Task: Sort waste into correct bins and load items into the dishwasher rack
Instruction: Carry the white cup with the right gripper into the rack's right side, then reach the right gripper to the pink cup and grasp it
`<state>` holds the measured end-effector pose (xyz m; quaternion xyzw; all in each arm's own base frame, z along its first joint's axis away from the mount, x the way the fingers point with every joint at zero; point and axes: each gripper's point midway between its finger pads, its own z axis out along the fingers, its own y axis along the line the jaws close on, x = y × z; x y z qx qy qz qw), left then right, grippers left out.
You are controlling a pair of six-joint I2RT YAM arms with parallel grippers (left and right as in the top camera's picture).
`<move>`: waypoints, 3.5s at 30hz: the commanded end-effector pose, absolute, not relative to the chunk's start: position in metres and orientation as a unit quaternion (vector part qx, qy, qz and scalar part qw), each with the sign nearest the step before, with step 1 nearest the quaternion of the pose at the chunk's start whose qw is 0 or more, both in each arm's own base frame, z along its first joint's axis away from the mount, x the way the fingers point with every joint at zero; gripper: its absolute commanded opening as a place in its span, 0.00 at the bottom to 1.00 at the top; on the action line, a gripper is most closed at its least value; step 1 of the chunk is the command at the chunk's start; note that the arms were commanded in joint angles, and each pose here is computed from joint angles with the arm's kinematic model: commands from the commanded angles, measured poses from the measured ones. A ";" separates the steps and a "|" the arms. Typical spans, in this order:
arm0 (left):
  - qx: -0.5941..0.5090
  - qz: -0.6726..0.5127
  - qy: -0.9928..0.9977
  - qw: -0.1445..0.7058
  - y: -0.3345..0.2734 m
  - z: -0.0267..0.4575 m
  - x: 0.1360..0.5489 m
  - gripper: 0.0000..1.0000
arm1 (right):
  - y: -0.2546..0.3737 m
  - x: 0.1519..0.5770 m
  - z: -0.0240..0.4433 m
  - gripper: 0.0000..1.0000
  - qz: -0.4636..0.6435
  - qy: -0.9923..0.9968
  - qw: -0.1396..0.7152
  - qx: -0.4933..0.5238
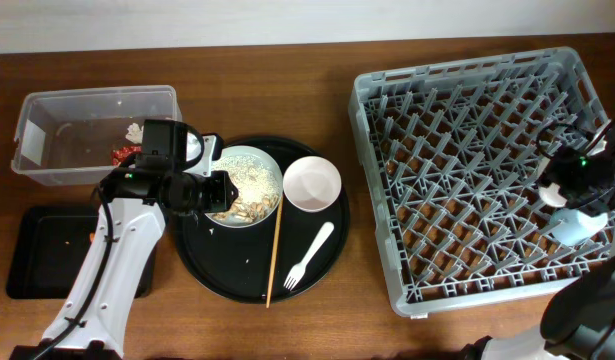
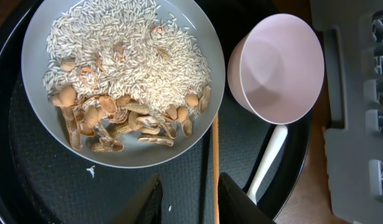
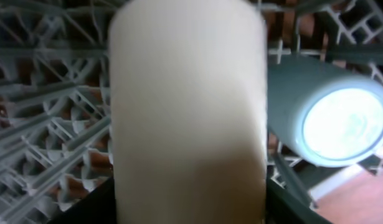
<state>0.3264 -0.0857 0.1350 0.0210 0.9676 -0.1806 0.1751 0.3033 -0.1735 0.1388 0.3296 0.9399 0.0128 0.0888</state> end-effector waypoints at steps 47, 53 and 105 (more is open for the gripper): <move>0.019 -0.176 0.969 0.172 -0.082 0.136 0.324 0.29 | -0.184 0.331 0.141 0.99 0.024 0.936 0.118 0.332; 0.019 -0.176 0.969 0.172 -0.082 0.136 0.324 0.29 | -0.183 0.331 0.148 0.99 0.028 0.932 0.119 0.340; -0.101 0.029 0.986 0.126 -0.008 0.109 0.298 0.48 | 0.221 0.377 0.042 0.49 0.083 0.985 0.042 -0.142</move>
